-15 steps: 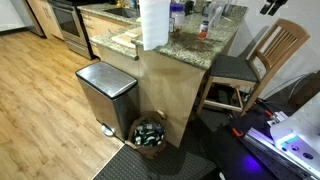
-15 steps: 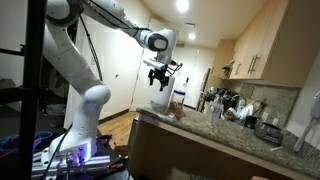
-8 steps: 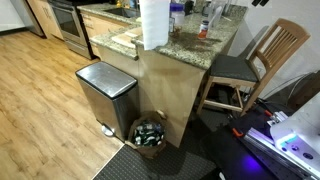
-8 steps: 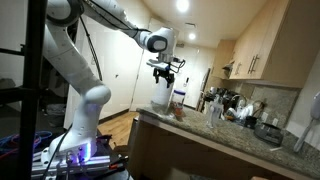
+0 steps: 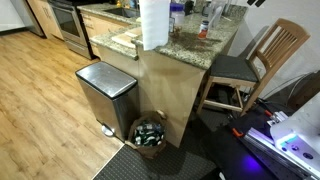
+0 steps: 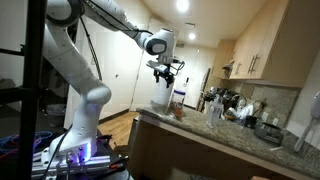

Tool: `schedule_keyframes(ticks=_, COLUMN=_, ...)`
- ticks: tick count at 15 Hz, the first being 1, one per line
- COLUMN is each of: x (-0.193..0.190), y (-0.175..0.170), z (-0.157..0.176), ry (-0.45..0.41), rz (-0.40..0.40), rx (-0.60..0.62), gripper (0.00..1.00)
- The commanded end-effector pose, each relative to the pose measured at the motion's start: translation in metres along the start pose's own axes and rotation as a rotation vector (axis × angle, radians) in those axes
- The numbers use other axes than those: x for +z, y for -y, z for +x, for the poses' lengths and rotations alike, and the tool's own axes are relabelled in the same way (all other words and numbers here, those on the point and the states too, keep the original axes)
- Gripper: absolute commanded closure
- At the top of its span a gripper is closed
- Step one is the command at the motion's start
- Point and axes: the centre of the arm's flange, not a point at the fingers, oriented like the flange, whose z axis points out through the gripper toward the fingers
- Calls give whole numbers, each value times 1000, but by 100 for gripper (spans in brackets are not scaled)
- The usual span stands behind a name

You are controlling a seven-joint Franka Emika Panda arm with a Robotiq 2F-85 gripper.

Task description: Take the white bottle and put it upside down on the clear bottle

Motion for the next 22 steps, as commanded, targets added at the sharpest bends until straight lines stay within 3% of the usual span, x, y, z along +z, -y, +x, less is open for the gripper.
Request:
schedule_keyframes(ticks=1, x=0, y=0, z=0, ry=0, rz=0, rx=0, gripper=0)
schedule_keyframes(ticks=2, x=0, y=0, z=0, ry=0, rz=0, rx=0, gripper=0)
schedule_keyframes(ticks=3, x=-1, y=0, z=1, ry=-95, rz=0, rx=-80, gripper=0)
schedule_keyframes(ticks=4, x=-2, y=-1, z=-4, ry=-127, rz=-19, rx=-127, gripper=5)
schedule_keyframes(ticks=8, x=36, y=-35, z=-48, ry=-290, rz=-67, rx=-260, gripper=1)
schedule_keyframes(ticks=11, x=80, y=-68, z=-90, ry=-440, rz=-82, rx=-273, gripper=0)
schedule_keyframes(ticks=13, x=87, y=-89, z=-96, ry=-545, rz=-72, rx=-239, gripper=0)
schedule_keyframes(ticks=14, x=49, y=-86, z=-66, ry=-452, rz=-106, rx=-226, gripper=0)
schedule_keyframes(ticks=19, x=46, y=-86, z=-59, ry=-471, rz=-101, rx=-223, gripper=0)
schedule_keyframes(ticks=20, x=60, y=-97, z=-55, ry=-471, rz=-80, rx=-227, gripper=0)
schedule_keyframes(ticks=22, x=86, y=-110, z=-46, ry=-552, rz=-17, rx=-234, gripper=0)
